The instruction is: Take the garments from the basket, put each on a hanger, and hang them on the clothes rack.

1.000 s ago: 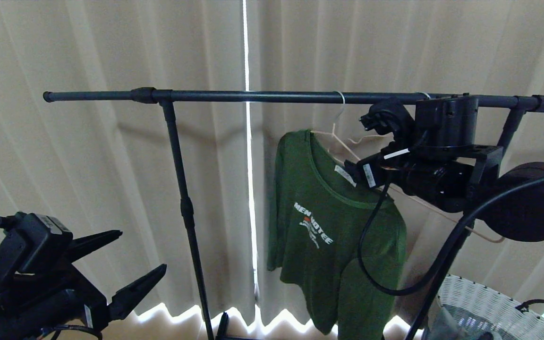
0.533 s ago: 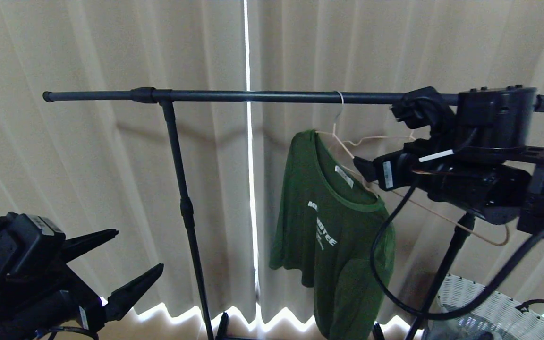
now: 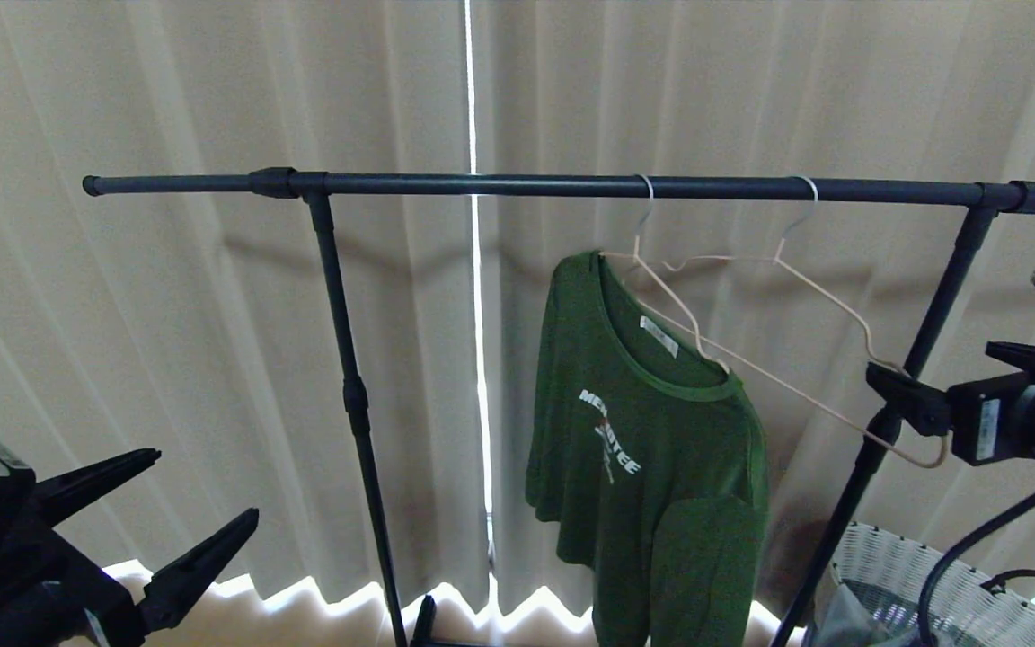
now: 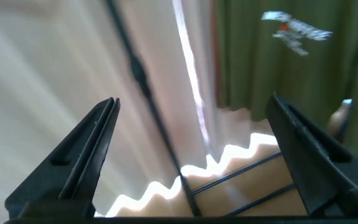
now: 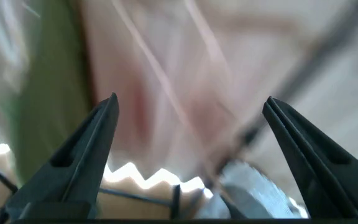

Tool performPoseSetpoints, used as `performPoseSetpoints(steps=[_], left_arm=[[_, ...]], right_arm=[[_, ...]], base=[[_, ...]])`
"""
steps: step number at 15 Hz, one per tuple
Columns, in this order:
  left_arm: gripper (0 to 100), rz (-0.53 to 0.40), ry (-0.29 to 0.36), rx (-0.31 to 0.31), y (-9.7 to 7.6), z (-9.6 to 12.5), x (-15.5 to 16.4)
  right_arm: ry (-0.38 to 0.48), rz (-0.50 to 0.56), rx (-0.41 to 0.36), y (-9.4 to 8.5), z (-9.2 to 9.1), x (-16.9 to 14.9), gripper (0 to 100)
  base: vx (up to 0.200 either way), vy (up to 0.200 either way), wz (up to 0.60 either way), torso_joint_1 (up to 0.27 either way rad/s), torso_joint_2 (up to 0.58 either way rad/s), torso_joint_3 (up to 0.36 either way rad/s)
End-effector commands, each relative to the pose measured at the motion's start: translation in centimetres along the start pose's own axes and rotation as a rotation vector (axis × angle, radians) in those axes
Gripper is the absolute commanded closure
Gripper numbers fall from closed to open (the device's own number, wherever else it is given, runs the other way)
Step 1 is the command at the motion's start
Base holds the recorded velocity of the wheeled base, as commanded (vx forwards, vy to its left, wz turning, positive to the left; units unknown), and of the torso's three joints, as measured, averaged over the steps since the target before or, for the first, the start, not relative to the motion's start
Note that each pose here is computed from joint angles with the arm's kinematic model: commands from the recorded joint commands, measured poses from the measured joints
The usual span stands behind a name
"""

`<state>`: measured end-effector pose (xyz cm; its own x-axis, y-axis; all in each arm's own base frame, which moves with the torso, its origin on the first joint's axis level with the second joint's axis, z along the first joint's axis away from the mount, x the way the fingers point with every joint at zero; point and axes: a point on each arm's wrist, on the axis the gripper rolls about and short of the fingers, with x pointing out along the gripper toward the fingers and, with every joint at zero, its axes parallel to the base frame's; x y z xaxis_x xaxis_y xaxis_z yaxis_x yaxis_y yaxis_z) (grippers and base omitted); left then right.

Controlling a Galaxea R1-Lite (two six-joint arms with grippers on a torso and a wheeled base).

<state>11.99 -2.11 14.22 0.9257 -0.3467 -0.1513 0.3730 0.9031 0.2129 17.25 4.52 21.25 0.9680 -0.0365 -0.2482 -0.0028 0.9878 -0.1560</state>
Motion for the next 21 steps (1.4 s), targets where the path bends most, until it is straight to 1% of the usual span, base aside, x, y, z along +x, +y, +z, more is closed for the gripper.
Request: performPoseSetpoints(steps=[1,2,3,5,6,9,10,12,13,15,17,21], left_arm=[[0,0.072,0.001,-0.006,0.8,-0.1,-0.5],[0,0.070,0.002,-0.007,0.8,-0.1,-0.4],[0,0.067,0.008,-0.009,0.8,-0.1,-0.3],[0,0.062,0.021,-0.007,0.8,-0.2,0.0],[0,0.056,0.025,-0.007,0.8,-0.2,0.2],[0,0.042,0.024,-0.003,0.6,-0.2,0.2],[0,0.042,0.025,-0.004,0.6,-0.3,0.2],[0,0.039,0.029,-0.006,0.6,-0.4,0.2],[0,0.039,0.031,-0.007,0.6,-0.4,0.2],[0,0.029,0.021,-0.003,0.4,-0.3,0.1],[0,0.003,0.023,-0.004,0.1,-0.3,0.3],[0,-0.003,0.018,0.000,0.0,-0.3,0.2]], right_arm=[[-0.052,-0.030,0.025,-1.3,-1.2,-2.6,0],[-0.055,-0.030,0.027,-1.3,-1.7,-2.7,0],[-0.049,-0.030,0.027,-1.1,-3.4,-2.7,0],[-0.062,-0.029,0.031,-1.0,-4.5,-2.7,0],[-0.078,-0.031,0.033,-1.0,-5.8,-2.8,0],[-0.107,-0.033,0.044,-1.1,-6.0,-3.3,0],[-0.105,-0.031,0.041,-1.1,-6.1,-3.4,0],[-0.070,-0.025,0.027,-1.0,-7.2,-3.5,0],[-0.065,-0.026,0.028,-1.0,-7.3,-3.5,0],[-0.073,-0.026,0.027,-1.1,-7.5,-3.9,0],[-0.055,-0.026,0.020,-1.1,-7.9,-3.9,0],[-0.049,-0.025,0.020,-1.1,-8.1,-4.0,0]], base=[[0.000,0.000,0.00,0.000,0.00,0.000],[0.000,0.000,0.00,0.000,0.00,0.000],[-0.200,0.000,0.00,0.002,0.00,0.002],[-0.200,0.000,0.00,0.010,0.00,0.000],[-0.200,0.000,0.00,0.007,0.00,-0.012],[-0.200,0.000,0.00,-0.009,0.00,0.009],[-0.200,0.000,0.00,-0.002,0.00,0.002],[-0.200,0.000,0.00,0.002,0.00,0.002],[-0.200,0.000,0.00,0.002,0.00,0.002],[0.000,0.000,0.00,0.000,0.00,0.000],[0.000,0.000,0.00,0.000,0.00,0.000],[0.000,0.000,0.00,0.000,0.00,0.000]])
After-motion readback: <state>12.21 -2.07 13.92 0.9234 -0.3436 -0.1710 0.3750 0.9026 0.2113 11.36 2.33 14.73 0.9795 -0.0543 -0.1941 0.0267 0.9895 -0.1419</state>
